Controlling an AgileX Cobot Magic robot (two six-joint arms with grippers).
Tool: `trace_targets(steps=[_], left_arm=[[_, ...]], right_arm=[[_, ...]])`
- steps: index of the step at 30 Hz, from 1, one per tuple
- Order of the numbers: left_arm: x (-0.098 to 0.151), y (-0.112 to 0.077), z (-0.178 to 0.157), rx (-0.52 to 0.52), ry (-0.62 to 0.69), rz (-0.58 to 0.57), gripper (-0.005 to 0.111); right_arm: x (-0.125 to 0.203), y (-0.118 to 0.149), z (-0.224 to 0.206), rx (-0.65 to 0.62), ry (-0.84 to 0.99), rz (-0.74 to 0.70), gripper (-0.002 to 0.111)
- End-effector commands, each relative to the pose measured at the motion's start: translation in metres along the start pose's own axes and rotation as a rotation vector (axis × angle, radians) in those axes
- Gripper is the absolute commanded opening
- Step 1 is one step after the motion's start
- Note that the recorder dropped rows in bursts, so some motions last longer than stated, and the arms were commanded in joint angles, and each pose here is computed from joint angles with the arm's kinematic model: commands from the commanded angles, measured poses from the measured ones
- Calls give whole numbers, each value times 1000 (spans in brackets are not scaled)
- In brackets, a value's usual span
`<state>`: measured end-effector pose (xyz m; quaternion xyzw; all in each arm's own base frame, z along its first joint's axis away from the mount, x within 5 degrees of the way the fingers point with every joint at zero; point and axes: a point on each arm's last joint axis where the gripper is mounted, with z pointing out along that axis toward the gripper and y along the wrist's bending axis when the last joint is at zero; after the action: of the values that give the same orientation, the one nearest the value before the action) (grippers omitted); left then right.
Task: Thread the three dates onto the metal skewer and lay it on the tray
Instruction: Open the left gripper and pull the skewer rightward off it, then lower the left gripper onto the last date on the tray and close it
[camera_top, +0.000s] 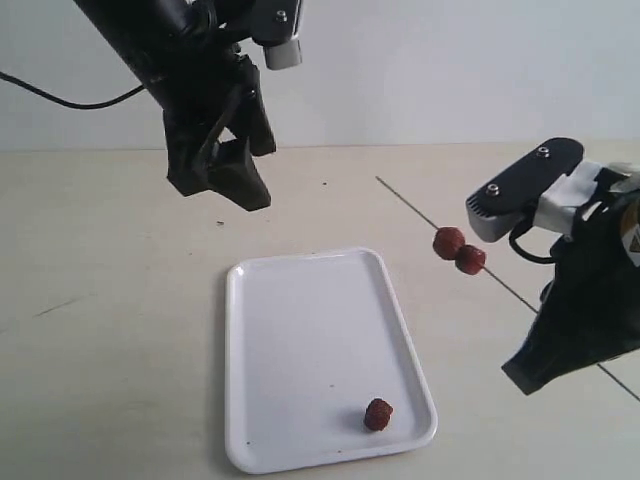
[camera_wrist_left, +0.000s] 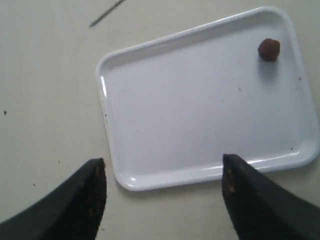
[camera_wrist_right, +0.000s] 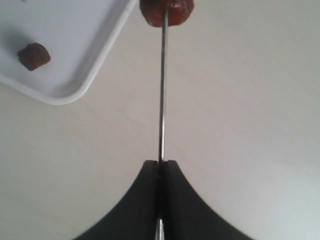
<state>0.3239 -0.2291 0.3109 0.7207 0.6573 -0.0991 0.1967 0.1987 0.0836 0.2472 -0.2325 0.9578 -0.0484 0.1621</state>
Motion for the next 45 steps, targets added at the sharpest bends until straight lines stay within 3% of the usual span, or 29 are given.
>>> trace_targets(steps=[1,4,9,13,16,24,29,32,33,40,45], left_arm=[[-1,0,-6,-3,-17,-378,65],[-3,-1,3,50,-28,-535,65],[-5,-7,30,148,-22,-597,65],[-7,-25,51,208,2,-239,63],[-13,-39,62,252,1,-33,61],[-43,-92,87,338,79,357,59],[-54,-114,110,254,126,558,59],[-59,-118,120,179,90,574,59],[-61,-117,128,155,65,522,59],[-53,-124,176,207,133,401,59],[-53,-117,186,133,120,426,59]], right_arm=[[9,-9,-14,75,-4,72,0],[14,-15,-28,110,-64,119,0],[33,-24,-55,175,-109,159,0],[45,-27,-67,183,-122,180,0],[53,-28,-74,189,-123,191,0],[58,-29,-76,193,-102,177,0],[58,-29,-76,194,-100,168,0],[58,-29,-76,194,-99,163,0],[58,-29,-76,195,-98,157,0],[57,-29,-76,193,-112,138,0],[57,-29,-76,193,-111,136,0]])
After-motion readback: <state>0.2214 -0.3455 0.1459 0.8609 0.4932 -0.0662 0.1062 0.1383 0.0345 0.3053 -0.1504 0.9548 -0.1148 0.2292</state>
